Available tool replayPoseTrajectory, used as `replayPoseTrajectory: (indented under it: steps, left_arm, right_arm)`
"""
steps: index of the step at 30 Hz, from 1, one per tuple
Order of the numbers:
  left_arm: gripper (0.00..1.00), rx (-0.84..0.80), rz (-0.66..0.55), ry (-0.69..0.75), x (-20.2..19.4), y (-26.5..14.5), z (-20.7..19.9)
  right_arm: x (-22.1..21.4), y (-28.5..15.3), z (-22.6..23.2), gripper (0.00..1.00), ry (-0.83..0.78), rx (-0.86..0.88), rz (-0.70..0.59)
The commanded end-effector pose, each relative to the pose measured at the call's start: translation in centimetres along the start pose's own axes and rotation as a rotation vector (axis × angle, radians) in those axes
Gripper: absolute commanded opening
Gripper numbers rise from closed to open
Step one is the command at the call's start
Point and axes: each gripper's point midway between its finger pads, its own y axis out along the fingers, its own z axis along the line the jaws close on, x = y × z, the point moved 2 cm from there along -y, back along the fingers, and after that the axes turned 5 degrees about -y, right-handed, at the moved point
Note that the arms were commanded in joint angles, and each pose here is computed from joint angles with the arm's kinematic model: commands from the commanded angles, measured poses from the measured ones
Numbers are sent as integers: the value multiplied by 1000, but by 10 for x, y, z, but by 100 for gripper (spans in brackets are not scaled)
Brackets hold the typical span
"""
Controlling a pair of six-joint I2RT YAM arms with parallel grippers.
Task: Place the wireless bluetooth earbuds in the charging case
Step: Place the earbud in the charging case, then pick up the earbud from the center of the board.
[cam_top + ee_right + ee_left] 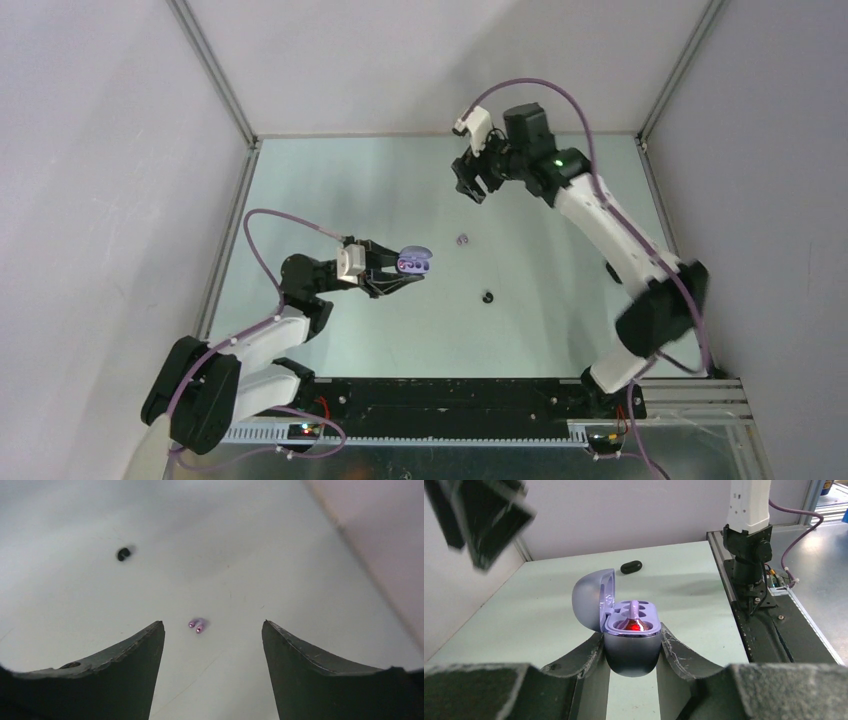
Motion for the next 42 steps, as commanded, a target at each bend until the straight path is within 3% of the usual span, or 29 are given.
replayPoseTrajectory:
  steps: [1,4,5,8,12,20,42]
  left_arm:
    - [0,5,-23,75,13,1,5]
    - [0,2,-20,70,12,2,5]
    - [0,2,-20,68,11,2,5]
    - [0,2,-18,69,10,1,5]
    - [0,-3,-18,68,10,1,3]
    - [0,-3,-17,63,8,1,4]
    - [0,-4,-11,75,7,0,3]
  right_arm:
    - [-50,64,-36,72,150,-5,114]
    - [-104,109,-44,64,247,54,272]
    - [-98,109,-50,62,255,60,283]
    - [-134,140,-52,54,301,105,400]
    - [-157,153,-55,54,257,85,504]
    - [-202,153,-18,49,142,172,676]
    - [-215,155,23,51,106,347,691]
